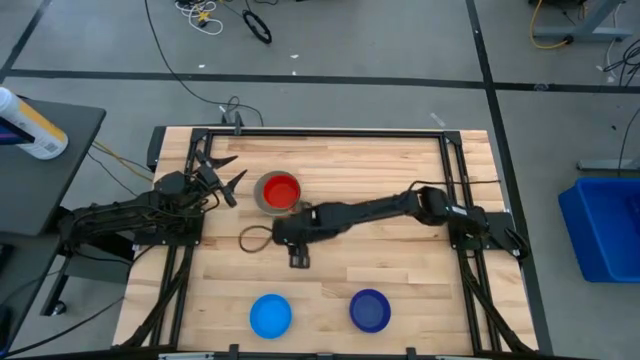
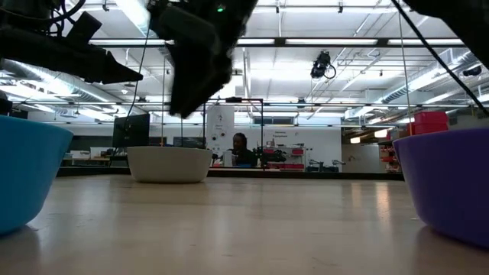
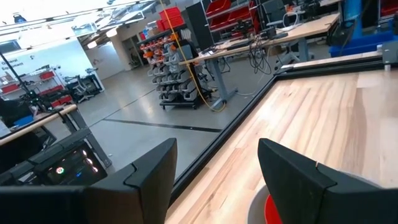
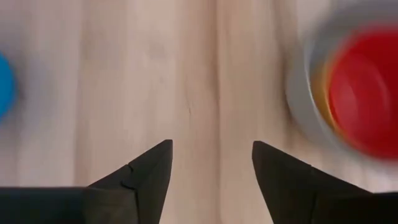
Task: Nest bowls inside each other
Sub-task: Stack the dark blue bowl on the red bowl
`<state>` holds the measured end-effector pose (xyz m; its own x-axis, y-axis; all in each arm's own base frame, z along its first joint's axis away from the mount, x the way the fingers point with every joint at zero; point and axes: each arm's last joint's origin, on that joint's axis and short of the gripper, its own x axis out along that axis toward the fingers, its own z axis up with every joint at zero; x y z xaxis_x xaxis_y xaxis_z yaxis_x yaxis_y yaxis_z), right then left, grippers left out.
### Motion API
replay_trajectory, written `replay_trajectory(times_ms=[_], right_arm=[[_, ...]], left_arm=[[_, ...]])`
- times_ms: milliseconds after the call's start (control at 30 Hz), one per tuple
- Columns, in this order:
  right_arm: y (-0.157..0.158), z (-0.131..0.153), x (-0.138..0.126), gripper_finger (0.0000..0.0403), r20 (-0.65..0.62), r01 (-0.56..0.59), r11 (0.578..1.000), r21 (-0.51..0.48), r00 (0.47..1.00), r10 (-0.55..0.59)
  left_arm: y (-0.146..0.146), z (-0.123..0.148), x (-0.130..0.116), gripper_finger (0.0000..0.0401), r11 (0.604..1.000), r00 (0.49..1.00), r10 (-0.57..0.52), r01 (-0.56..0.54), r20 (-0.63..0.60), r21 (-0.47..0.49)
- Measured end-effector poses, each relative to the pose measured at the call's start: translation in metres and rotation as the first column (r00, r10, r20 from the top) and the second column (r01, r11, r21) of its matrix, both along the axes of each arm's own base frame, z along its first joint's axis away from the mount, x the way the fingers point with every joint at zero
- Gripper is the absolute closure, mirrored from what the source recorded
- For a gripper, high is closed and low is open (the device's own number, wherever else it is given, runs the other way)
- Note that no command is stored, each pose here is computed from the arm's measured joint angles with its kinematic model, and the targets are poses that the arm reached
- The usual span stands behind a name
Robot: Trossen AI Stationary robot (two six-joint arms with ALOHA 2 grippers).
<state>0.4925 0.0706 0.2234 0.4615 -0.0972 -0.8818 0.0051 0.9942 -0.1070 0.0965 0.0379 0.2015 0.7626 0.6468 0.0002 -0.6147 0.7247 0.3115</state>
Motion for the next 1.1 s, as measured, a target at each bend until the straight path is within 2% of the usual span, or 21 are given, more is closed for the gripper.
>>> replay_trajectory(times_ms=[167, 367, 567, 800, 900, 967, 1033, 1100], right_arm=[[0.027, 0.003, -0.025, 0.0161, -0.118, 0.121, 0.988, -0.094, 0.984, -0.132], [0.06, 0.006, -0.05, 0.0164, -0.195, 0.218, 0.968, -0.12, 0.951, -0.239], [0.101, 0.015, -0.078, 0.0169, -0.203, 0.291, 0.948, -0.126, 0.928, -0.312], [0.139, 0.018, -0.113, 0.0174, -0.192, 0.351, 0.913, -0.208, 0.901, -0.39], [0.151, 0.009, -0.121, 0.018, -0.173, 0.346, 0.909, -0.231, 0.905, -0.388], [0.161, 0.002, -0.121, 0.0186, -0.117, 0.314, 0.922, -0.227, 0.931, -0.346], [0.174, -0.003, -0.111, 0.0194, 0.011, 0.25, 0.949, -0.192, 0.968, -0.252], [0.187, -0.004, -0.096, 0.02, 0.159, 0.154, 0.977, -0.144, 0.979, -0.131]], left_arm=[[0.0, 0.0, 0.0, 0.0169, 1.0, 1.0, -0.003, 0.003, 0.004, -0.004], [0.0, 0.0, 0.0, 0.0169, 1.0, 1.0, -0.003, 0.003, 0.004, -0.005], [0.0, 0.0, 0.0, 0.0169, 1.0, 1.0, -0.022, 0.022, 0.01, -0.01], [-0.001, 0.0, 0.001, 0.0169, 0.999, 0.999, -0.035, 0.036, 0.021, -0.019], [-0.001, 0.001, 0.001, 0.0169, 0.998, 0.998, -0.063, 0.063, 0.029, -0.024], [-0.002, 0.001, 0.001, 0.0169, 0.996, 0.996, -0.08, 0.081, 0.036, -0.034], [-0.002, 0.0, 0.002, 0.0169, 0.994, 0.994, -0.1, 0.102, 0.042, -0.042], [-0.003, 0.001, 0.002, 0.0169, 0.99, 0.991, -0.125, 0.128, 0.051, -0.053]])
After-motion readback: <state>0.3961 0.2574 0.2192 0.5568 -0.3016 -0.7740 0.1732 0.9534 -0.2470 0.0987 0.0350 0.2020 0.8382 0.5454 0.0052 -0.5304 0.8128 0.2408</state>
